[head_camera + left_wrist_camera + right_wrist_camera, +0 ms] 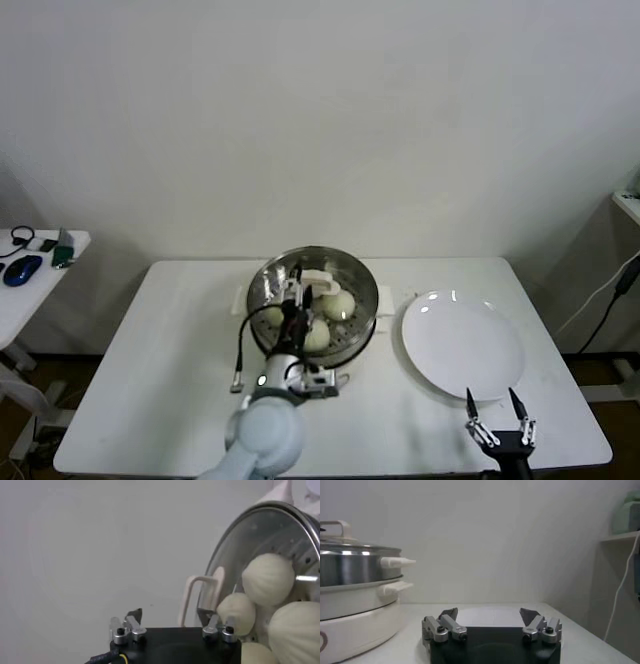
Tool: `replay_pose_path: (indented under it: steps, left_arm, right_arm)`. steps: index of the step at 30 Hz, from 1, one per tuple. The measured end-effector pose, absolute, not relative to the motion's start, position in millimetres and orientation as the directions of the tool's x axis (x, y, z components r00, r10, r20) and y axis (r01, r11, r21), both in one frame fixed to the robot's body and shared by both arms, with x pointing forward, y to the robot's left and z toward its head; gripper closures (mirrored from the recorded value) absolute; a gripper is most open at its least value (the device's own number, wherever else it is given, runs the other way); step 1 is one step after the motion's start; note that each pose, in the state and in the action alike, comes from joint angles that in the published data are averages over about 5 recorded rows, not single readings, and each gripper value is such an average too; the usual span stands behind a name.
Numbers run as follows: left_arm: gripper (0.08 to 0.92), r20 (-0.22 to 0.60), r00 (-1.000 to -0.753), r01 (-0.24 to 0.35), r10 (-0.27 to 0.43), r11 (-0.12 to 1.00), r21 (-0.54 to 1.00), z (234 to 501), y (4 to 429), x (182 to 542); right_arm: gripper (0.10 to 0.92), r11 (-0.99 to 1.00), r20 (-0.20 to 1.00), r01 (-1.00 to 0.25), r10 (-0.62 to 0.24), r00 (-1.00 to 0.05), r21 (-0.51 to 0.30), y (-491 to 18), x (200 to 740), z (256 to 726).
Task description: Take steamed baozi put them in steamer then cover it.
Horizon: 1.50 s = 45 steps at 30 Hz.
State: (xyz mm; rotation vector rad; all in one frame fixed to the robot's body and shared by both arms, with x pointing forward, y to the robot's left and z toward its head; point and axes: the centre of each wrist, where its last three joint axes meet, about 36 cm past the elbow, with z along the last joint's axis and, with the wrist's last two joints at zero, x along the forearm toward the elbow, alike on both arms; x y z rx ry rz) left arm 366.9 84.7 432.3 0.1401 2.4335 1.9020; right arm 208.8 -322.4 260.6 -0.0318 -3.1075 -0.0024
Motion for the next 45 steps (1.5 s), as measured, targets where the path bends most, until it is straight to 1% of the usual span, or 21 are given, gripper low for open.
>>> replay_pose_path:
  steps: [5,10,15,20,26,31,39,45]
  left_arm:
    - [0.186,0.004,-0.991,0.047,0.137,0.316,0.947,442,104,351]
    - [0.177,-0.025,-0.989,0.042,0.147,0.439,0.898,451,128,339]
    - [0.177,-0.051,-0.993,0.021,0.105,0.591,0.806,453,163,334]
    - [0.177,-0.044,-0.998,0.003,0.043,0.749,0.662,447,207,330]
    - [0.177,0.002,-1.0,-0.007,-0.009,0.892,0.452,421,259,317]
    - [0.177,0.036,-0.999,-0.022,-0.034,0.953,0.302,388,284,303]
    - [0.177,0.078,-0.995,-0.043,-0.057,0.985,0.166,330,295,284]
    - [0.177,0.103,-0.994,-0.032,-0.044,0.994,0.107,306,290,270]
  right_arm:
    - [0.2,0.999,0.036,0.035,0.035,-0.999,-0.003,-326,212,261]
    - [0.2,0.999,0.033,0.039,0.039,-0.999,-0.004,-328,215,262]
    - [0.2,0.999,0.027,0.036,0.036,-0.999,-0.007,-328,222,263]
    - [0.2,0.999,0.024,0.03,0.031,-0.999,-0.012,-329,227,264]
    - [0.2,1.0,0.026,0.022,0.022,-0.999,-0.016,-330,232,262]
    - [0.2,1.0,0.035,0.011,0.012,-0.999,-0.019,-330,236,259]
    - [0.2,1.0,0.047,-0.006,-0.006,-0.999,-0.014,-325,239,255]
    - [0.2,1.0,0.049,-0.014,-0.014,-0.999,-0.013,-323,239,255]
